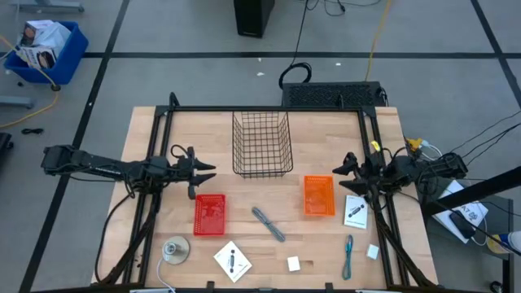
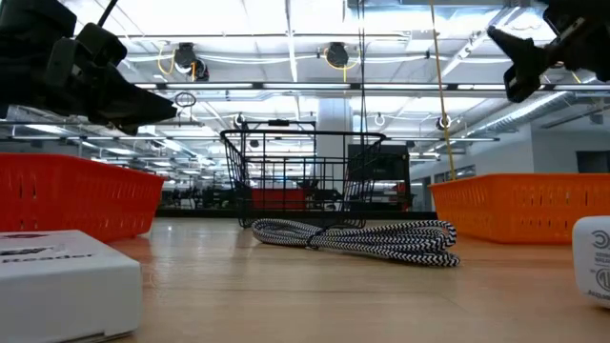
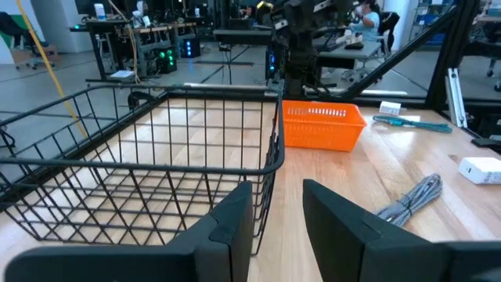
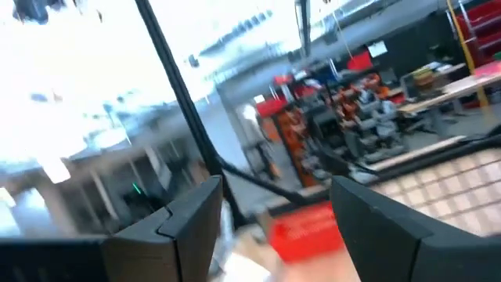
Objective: Pick and place items into bin
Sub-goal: Put the white charger cable into the red bin
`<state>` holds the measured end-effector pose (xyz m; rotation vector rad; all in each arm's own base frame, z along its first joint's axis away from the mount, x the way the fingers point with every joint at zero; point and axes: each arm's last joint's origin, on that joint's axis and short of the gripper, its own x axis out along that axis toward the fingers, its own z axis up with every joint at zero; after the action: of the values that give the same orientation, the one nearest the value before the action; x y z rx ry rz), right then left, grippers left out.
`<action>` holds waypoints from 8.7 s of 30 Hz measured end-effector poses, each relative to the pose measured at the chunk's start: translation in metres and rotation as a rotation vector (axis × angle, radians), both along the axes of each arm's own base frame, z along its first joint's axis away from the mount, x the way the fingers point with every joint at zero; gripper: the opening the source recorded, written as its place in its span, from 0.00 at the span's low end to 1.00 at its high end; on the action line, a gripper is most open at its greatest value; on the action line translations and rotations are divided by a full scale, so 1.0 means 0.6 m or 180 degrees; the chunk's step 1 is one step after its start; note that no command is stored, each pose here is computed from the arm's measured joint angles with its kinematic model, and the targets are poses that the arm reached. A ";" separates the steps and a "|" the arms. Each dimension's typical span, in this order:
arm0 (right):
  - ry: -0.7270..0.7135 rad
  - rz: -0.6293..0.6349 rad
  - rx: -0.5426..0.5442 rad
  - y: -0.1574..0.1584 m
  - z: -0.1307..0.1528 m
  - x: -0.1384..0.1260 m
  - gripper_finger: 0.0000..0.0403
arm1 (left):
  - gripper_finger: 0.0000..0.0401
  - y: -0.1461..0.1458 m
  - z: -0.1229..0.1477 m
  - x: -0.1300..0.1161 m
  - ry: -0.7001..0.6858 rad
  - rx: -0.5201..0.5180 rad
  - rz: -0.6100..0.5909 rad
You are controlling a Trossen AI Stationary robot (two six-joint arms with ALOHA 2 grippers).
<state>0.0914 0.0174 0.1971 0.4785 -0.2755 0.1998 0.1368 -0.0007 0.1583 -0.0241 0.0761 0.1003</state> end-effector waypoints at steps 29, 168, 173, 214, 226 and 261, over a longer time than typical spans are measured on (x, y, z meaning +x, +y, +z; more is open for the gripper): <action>0.0821 -0.0582 -0.0079 0.015 -0.035 0.063 0.55 | 0.29 0.001 0.044 -0.003 -0.0949 -0.0772 -0.0008; 0.1816 -0.0458 0.0932 0.219 -0.069 0.651 0.04 | 0.29 -0.004 0.057 -0.006 -0.1152 -0.0398 -0.0296; 0.1819 -0.0417 0.0872 0.212 -0.069 0.654 0.04 | 0.29 -0.004 0.057 -0.006 -0.1146 -0.0410 -0.0308; 0.2711 -0.1813 -0.1060 0.234 0.071 0.528 0.04 | 0.78 -0.029 0.050 0.013 -0.1012 -0.2171 -0.0717; 0.2587 -0.1336 -0.0867 0.171 0.050 0.559 0.04 | 0.71 -0.072 0.072 0.059 -0.0802 -0.1980 -0.0677; 0.2614 -0.1442 -0.1085 0.217 0.062 0.525 0.04 | 0.51 -0.103 0.074 0.080 -0.0287 -0.1940 -0.1099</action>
<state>0.4063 0.1475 0.2342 0.1216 0.4520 -0.3903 0.1846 -0.0624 0.2027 -0.6216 0.0176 -0.2725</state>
